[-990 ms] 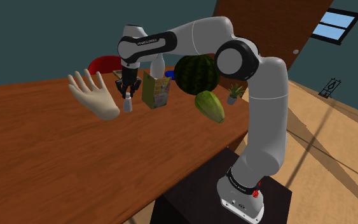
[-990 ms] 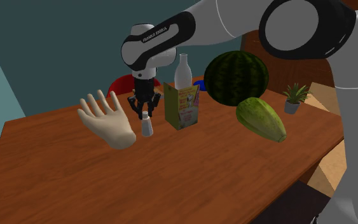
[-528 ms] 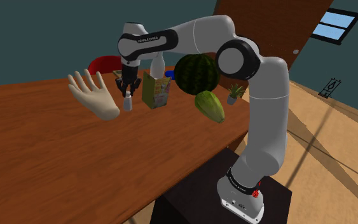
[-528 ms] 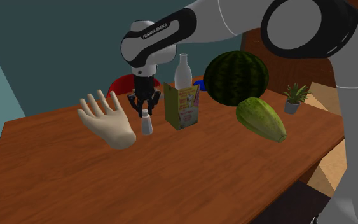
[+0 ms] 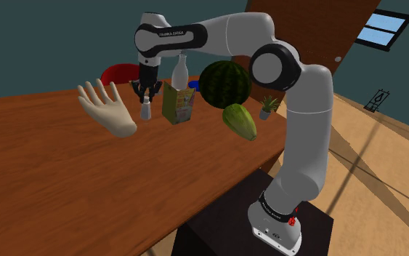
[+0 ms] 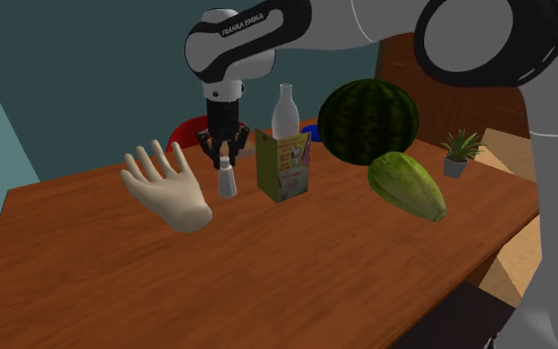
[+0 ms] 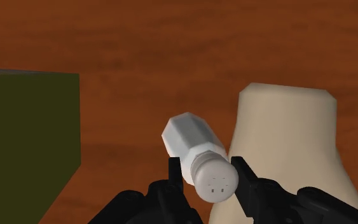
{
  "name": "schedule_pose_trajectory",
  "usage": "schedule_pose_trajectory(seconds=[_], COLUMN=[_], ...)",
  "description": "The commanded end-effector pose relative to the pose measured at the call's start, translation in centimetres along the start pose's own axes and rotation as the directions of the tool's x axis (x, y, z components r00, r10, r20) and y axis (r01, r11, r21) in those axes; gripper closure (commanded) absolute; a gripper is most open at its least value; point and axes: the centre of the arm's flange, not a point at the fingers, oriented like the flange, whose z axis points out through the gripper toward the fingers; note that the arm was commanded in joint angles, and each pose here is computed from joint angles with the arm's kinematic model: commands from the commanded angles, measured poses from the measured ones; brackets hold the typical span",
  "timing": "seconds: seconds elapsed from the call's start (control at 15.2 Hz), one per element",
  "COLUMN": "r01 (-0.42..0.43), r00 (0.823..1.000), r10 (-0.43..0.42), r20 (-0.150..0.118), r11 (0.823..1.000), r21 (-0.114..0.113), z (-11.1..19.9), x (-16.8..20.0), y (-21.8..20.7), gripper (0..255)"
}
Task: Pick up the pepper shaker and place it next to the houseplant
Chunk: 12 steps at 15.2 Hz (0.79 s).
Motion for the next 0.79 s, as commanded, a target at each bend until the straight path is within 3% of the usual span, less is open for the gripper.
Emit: schedule_pose_trajectory(seconds=[0.0,0.73], r01=[0.0,0.0], r00=[1.0,1.0], r10=[0.0,0.0], r20=[0.0,0.0], r11=[1.0,1.0], r21=[0.0,0.0], z=[-1.0,-6.8], x=[0.0,-0.3], y=[-0.1,-0.7], gripper=[255,255])
